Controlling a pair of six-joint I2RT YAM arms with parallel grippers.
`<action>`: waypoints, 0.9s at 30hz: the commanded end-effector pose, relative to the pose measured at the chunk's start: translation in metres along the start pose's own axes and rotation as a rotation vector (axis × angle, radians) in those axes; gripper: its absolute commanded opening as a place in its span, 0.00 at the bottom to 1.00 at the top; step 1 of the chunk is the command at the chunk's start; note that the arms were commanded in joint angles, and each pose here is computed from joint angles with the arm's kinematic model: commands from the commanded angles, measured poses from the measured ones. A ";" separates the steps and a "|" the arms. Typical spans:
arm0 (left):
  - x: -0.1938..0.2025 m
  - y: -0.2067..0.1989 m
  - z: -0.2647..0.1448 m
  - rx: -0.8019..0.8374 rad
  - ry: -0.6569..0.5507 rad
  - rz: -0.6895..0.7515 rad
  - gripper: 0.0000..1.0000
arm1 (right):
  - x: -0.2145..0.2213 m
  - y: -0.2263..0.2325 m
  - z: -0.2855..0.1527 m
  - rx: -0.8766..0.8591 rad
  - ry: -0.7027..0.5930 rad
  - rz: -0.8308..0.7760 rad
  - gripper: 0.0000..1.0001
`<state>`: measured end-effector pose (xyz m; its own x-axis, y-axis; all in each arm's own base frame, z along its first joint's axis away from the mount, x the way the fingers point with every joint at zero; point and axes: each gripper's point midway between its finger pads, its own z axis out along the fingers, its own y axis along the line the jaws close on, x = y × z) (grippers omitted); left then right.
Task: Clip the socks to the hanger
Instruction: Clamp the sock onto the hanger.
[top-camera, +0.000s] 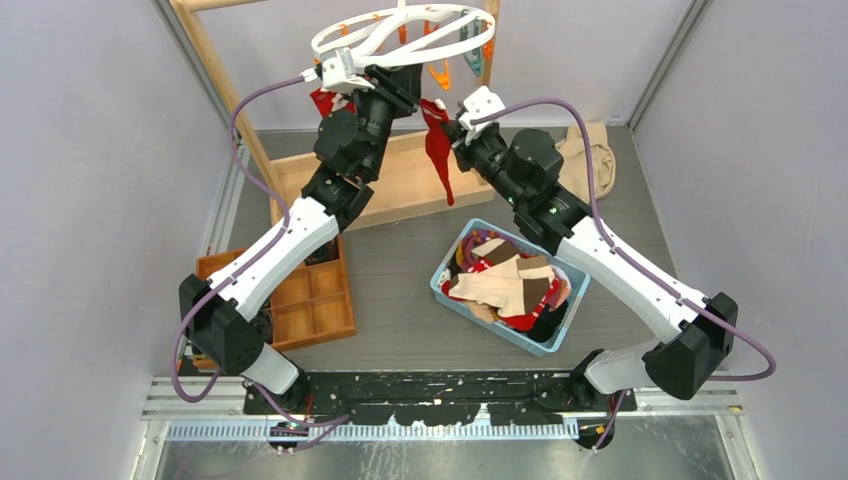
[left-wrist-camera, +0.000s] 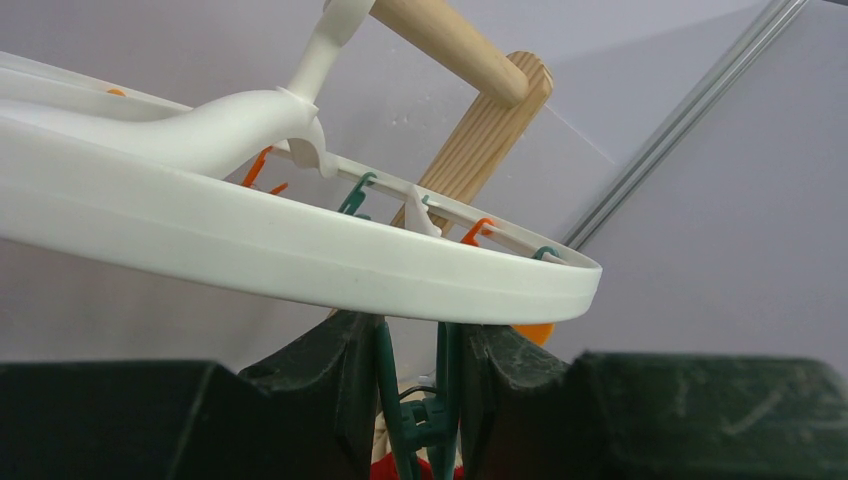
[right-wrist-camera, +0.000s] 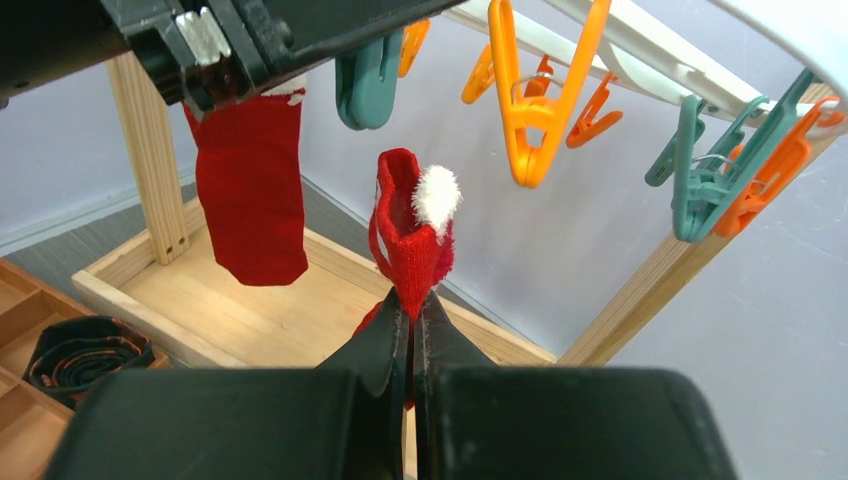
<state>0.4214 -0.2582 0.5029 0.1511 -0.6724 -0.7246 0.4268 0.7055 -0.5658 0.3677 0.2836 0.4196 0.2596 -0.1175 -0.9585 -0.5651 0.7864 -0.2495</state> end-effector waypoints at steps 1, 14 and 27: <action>-0.021 0.001 0.001 -0.032 -0.039 -0.024 0.00 | -0.044 -0.012 0.005 0.044 -0.119 0.018 0.01; -0.018 0.003 0.002 -0.032 -0.031 -0.028 0.00 | -0.054 -0.010 0.010 0.031 -0.142 0.016 0.01; -0.015 0.005 0.003 -0.037 -0.025 -0.024 0.00 | -0.065 0.002 0.008 -0.006 -0.171 -0.012 0.01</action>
<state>0.4216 -0.2580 0.5033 0.1427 -0.6866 -0.7129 0.4286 0.6921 -0.5808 0.3686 0.2970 0.4401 0.2980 -0.0867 -0.9506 -0.5738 0.7795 -0.2510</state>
